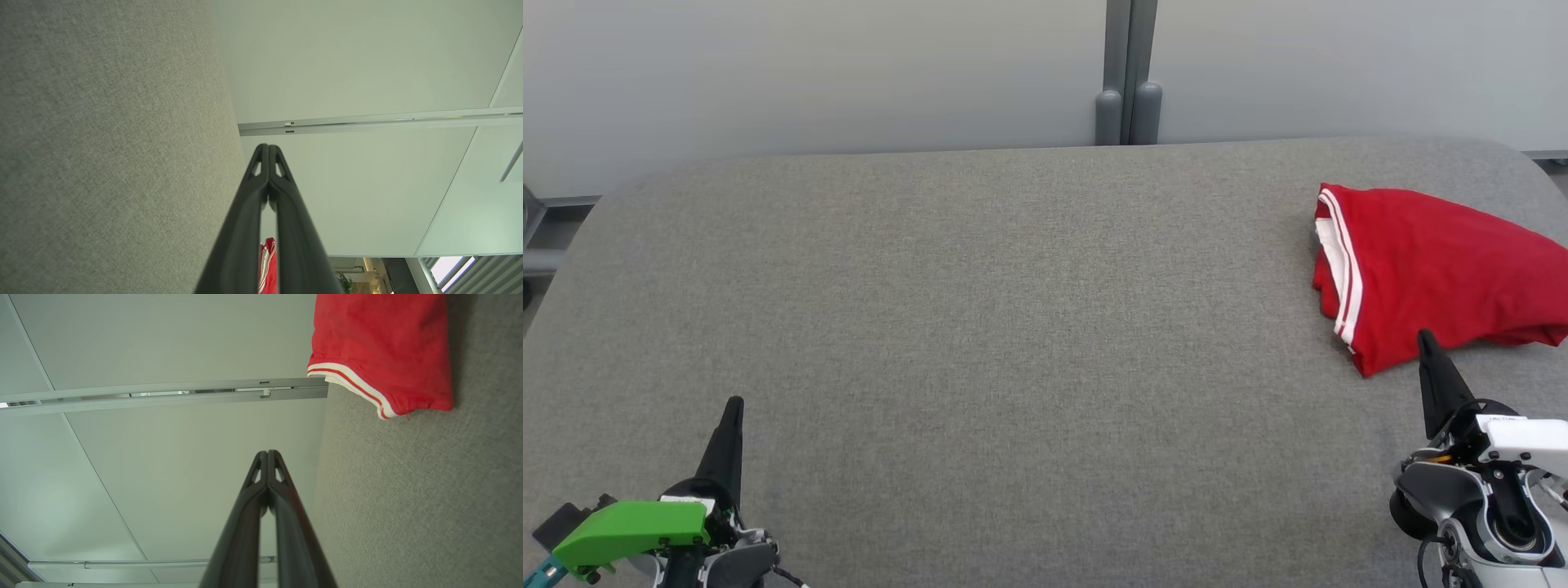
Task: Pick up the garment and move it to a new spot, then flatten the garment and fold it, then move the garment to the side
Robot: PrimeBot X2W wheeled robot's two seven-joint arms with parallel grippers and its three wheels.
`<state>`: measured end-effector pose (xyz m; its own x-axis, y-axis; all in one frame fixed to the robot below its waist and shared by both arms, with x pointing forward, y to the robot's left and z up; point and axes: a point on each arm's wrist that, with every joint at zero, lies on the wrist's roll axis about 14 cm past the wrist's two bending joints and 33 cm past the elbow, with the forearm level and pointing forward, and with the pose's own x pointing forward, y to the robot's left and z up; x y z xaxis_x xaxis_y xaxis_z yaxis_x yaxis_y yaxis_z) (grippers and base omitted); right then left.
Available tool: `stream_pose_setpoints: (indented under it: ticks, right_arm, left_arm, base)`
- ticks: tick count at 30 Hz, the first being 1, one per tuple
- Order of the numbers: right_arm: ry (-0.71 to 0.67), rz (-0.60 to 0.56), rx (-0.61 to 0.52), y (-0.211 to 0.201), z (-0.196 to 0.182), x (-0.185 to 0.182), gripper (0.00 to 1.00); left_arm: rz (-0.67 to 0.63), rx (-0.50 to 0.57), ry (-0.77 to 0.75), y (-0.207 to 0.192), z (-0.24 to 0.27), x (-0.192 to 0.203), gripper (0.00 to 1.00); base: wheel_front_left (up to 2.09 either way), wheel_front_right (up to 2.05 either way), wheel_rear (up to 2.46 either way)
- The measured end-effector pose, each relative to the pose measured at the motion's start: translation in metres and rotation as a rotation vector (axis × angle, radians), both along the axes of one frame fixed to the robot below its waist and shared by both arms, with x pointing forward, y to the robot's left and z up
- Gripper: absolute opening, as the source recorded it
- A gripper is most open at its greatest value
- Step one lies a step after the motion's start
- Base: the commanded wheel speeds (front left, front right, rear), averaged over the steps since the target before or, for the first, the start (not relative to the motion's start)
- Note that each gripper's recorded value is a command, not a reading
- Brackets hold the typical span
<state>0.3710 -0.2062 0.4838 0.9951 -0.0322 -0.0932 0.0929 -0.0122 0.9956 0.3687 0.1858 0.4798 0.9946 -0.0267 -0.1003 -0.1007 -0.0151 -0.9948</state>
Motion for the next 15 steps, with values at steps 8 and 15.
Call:
stream_pose_setpoints:
  ticks: [8, 15]
  right_arm:
    - [0.000, 0.002, 0.000, 0.0002, -0.0001, 0.0000, 0.00]
    - [0.000, 0.002, 0.001, 0.0002, -0.0001, 0.0000, 0.00]
  left_arm:
    - [0.001, 0.000, 0.000, 0.0004, -0.0001, 0.0000, 0.00]
    - [0.003, 0.000, 0.000, 0.0008, -0.0001, 0.0000, 0.00]
  base:
    - [0.00, 0.00, 0.00]
    - [0.00, 0.00, 0.00]
